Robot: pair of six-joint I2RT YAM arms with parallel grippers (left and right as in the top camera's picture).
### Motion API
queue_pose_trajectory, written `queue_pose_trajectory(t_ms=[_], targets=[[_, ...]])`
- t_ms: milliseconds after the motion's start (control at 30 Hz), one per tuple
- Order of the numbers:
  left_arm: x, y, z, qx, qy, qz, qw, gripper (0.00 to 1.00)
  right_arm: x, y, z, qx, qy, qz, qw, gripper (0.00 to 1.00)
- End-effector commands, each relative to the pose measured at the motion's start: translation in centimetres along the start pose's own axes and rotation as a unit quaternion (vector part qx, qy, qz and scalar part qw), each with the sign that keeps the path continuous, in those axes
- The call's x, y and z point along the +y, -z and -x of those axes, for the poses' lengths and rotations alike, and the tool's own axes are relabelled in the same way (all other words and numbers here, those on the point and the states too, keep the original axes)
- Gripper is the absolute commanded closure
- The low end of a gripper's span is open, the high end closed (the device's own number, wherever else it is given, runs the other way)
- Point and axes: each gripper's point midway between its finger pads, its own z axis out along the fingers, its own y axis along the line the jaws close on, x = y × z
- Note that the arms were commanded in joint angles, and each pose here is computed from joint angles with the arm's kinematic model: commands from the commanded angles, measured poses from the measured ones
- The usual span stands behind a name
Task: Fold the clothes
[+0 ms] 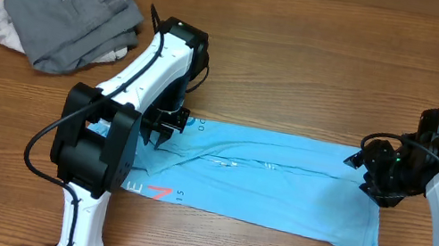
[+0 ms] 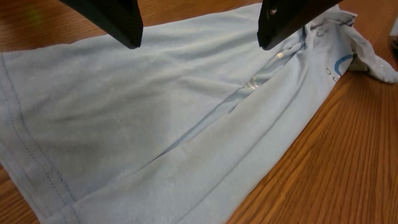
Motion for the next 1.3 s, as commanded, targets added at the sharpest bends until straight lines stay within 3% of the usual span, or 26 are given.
queue_pose_trajectory(t_ms=[0, 67, 233, 300, 767, 867, 1100, 1267], targets=[[-1.6, 0.0, -1.2, 0.012, -0.036, -0.041, 0.998, 0.84, 0.1, 0.3, -0.1, -0.008, 0.005, 0.002, 1.000, 0.35], [-1.4, -0.1, -1.2, 0.013, -0.036, -0.034, 0.999, 0.78, 0.3, 0.3, 0.1, -0.012, 0.009, 0.005, 1.000, 0.33], [-1.6, -0.1, 0.7, -0.027, -0.030, -0.034, 0.999, 0.42, 1.3, 0.4, 1.6, -0.041, 0.034, 0.025, 0.998, 0.27], [-1.8, 0.0, 1.1, -0.035, -0.030, -0.037, 0.998, 0.37, 1.7, 0.3, 2.2, -0.051, 0.048, 0.031, 0.997, 0.27], [-4.4, -4.1, 0.7, -0.017, -0.056, -0.045, 0.997, 0.44, 1.2, -4.3, 4.6, -0.018, 0.008, 0.009, 1.000, 0.27], [-4.6, -4.4, 0.7, -0.019, -0.058, -0.044, 0.997, 0.45, 1.0, -5.4, 5.4, -0.020, -0.004, 0.003, 1.000, 0.37], [-3.0, -4.5, 1.3, -0.028, -0.052, -0.011, 0.998, 0.42, -1.0, -5.6, 6.8, -0.054, -0.032, -0.054, 0.997, 0.37], [-2.3, -5.8, 0.6, -0.007, -0.042, -0.008, 0.999, 0.48, -2.3, -5.5, 7.0, -0.066, -0.037, -0.087, 0.993, 0.55]])
